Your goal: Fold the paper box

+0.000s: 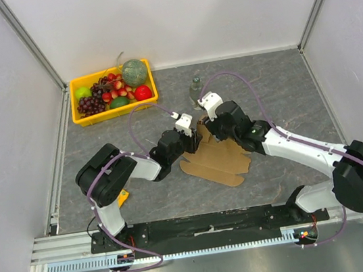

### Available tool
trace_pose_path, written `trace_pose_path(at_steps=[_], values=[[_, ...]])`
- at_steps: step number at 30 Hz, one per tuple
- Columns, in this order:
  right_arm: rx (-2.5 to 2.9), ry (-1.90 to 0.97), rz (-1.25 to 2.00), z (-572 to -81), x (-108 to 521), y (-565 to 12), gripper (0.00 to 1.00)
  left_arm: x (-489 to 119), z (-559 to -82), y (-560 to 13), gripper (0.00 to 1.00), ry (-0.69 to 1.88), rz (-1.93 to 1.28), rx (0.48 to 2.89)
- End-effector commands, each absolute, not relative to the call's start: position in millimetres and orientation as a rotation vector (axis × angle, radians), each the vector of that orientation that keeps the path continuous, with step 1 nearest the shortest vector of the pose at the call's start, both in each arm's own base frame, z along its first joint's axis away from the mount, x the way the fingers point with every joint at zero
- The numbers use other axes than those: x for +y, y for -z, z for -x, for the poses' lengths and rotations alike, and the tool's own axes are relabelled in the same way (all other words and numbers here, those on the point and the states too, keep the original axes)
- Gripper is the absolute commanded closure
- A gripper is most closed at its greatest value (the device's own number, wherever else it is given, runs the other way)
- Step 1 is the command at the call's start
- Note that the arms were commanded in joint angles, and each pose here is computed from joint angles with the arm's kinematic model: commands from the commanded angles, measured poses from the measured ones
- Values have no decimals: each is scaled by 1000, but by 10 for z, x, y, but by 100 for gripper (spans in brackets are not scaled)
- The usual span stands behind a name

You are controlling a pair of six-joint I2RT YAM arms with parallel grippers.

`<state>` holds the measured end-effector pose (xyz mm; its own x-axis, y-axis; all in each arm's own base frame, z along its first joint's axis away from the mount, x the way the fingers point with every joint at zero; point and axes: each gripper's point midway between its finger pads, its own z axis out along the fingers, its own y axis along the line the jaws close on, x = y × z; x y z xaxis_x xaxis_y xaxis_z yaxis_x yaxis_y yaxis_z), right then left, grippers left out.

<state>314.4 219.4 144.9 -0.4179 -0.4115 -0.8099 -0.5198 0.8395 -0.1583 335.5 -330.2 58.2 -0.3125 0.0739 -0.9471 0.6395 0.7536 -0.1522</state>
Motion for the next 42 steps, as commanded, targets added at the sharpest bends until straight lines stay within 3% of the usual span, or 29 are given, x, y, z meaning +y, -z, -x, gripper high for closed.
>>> trace_pose_path(at_steps=[1,6,13,24,42], values=[[1963,-78,548,-3377,2079,-1882,46,-3395,-3403,-789,60,643,-571,1744],[1951,-47,451,-3503,1936,-1958,43,-3407,-3413,-809,60,644,-574,1739],[2002,-8,265,-3767,1779,-1845,48,-3423,-3430,-798,60,642,-576,1741],[2108,-37,332,-4079,1910,-1332,50,-3498,-3443,-808,59,662,-602,1732],[2161,-199,453,-3801,2042,-1078,55,-3624,-3447,-688,58,694,-647,1741]])
